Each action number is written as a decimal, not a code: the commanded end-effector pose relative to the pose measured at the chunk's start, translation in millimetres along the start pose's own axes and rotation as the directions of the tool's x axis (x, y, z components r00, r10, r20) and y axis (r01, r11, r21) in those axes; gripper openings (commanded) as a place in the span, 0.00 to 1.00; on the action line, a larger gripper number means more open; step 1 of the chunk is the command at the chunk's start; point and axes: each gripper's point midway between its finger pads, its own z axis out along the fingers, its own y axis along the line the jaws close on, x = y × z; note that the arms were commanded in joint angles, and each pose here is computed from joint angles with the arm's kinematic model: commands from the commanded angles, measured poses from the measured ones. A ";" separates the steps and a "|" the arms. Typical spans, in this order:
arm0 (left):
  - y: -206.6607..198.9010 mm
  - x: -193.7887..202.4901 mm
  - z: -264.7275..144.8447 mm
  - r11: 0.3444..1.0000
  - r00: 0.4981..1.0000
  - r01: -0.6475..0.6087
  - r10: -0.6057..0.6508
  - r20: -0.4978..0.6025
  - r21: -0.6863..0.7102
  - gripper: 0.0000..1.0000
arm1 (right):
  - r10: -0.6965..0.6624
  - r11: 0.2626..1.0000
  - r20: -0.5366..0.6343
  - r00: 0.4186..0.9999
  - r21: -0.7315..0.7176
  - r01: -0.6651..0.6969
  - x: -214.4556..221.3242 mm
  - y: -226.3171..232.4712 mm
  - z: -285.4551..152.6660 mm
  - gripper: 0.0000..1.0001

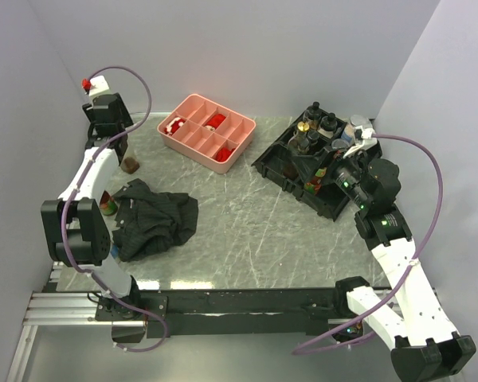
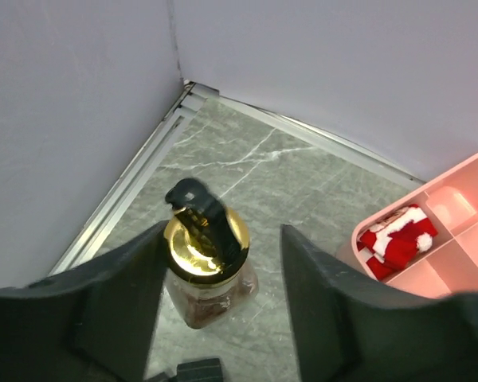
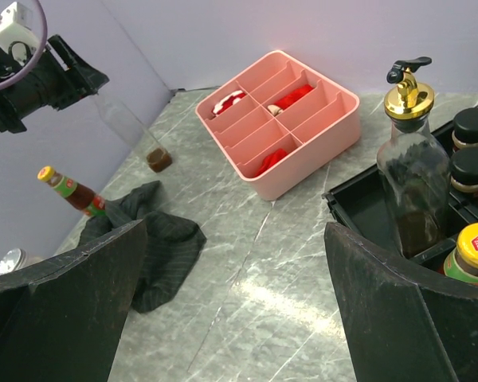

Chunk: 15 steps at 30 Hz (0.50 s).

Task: Organize the condiment bottles
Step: Pick up the bottle from the corner of the board.

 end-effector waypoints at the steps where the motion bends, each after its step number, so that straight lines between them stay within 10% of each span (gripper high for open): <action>1: -17.1 -30.0 3.3 0.997 0.997 0.018 -0.024 0.077 0.076 0.53 | -0.036 0.999 0.059 0.998 -0.013 0.036 -17.6 7.9 -4.9 1.00; 10: -21.0 -42.8 -18.7 0.995 0.995 0.042 -0.051 0.087 0.094 0.06 | -0.055 0.998 0.079 0.995 0.003 0.055 -21.1 7.1 -11.1 1.00; 15: -47.6 -72.8 -65.9 0.980 0.989 0.039 -0.067 0.136 0.197 0.01 | -0.100 0.994 0.069 0.993 0.054 0.096 -19.9 -3.6 -11.8 1.00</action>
